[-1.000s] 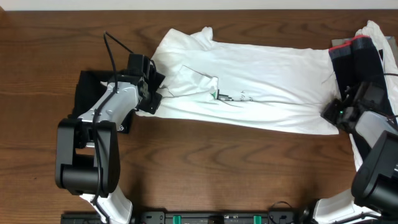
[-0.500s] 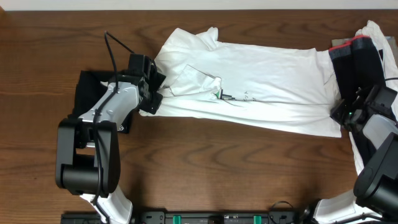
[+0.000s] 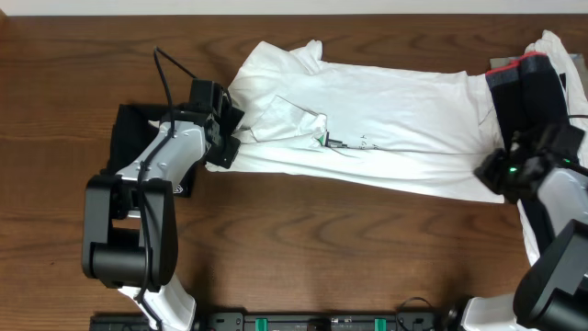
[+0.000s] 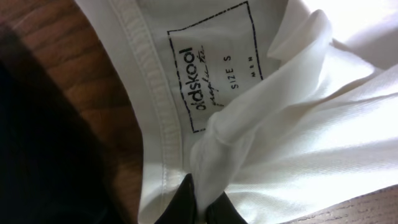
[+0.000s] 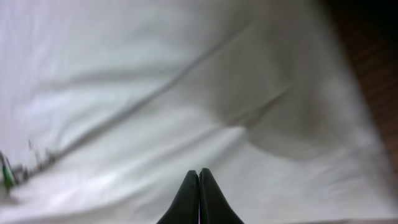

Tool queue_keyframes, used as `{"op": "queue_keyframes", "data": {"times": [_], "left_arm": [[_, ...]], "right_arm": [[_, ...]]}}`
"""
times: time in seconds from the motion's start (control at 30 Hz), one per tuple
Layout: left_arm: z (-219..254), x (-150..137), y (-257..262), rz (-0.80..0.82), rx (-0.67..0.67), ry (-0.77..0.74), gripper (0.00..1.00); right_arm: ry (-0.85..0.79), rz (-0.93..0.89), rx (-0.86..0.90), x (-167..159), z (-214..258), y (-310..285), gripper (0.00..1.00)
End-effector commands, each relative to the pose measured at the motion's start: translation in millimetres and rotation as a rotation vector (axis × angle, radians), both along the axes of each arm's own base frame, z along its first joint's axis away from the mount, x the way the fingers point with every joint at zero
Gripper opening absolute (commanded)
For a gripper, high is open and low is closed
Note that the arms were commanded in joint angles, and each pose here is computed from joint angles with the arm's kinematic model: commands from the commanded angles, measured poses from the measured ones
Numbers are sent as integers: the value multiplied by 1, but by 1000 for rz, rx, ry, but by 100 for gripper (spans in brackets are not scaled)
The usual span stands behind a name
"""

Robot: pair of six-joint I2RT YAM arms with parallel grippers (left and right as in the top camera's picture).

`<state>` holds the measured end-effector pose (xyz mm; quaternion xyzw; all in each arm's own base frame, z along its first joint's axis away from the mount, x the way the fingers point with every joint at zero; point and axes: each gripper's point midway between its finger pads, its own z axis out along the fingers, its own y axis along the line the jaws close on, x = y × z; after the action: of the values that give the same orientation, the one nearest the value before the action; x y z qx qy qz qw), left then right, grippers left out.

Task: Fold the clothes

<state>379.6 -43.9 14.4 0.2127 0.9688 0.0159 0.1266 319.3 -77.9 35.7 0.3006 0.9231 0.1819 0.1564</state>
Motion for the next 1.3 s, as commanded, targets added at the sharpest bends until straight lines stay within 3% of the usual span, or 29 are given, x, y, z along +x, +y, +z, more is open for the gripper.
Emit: {"op": "queue_keyframes", "data": {"times": [0.0,0.17,0.4,0.53,0.7,0.9,1.1,1.27], "left_arm": [[15,7,4,68,-6,-39,11],[43,13,3,78,-20,-114,17],[58,5,-14,80,-95,-113,25],[56,1,-17,113,-104,-94,37],[57,-1,-23,144,-148,-82,39],[57,-9,-61,71,-309,-29,34],[34,-13,-86,12,-306,15,26],[-4,-24,-100,-18,-282,109,19]], "right_arm": [[12,95,18,-3,-5,29,5],[6,167,-2,1,-7,49,7],[-172,433,70,24,12,117,9],[-242,559,46,35,15,158,13],[-221,625,-30,40,-9,188,13],[-181,691,-6,33,-37,212,8],[-183,704,-4,34,-43,215,8],[-206,664,-113,48,-45,200,8]]}}
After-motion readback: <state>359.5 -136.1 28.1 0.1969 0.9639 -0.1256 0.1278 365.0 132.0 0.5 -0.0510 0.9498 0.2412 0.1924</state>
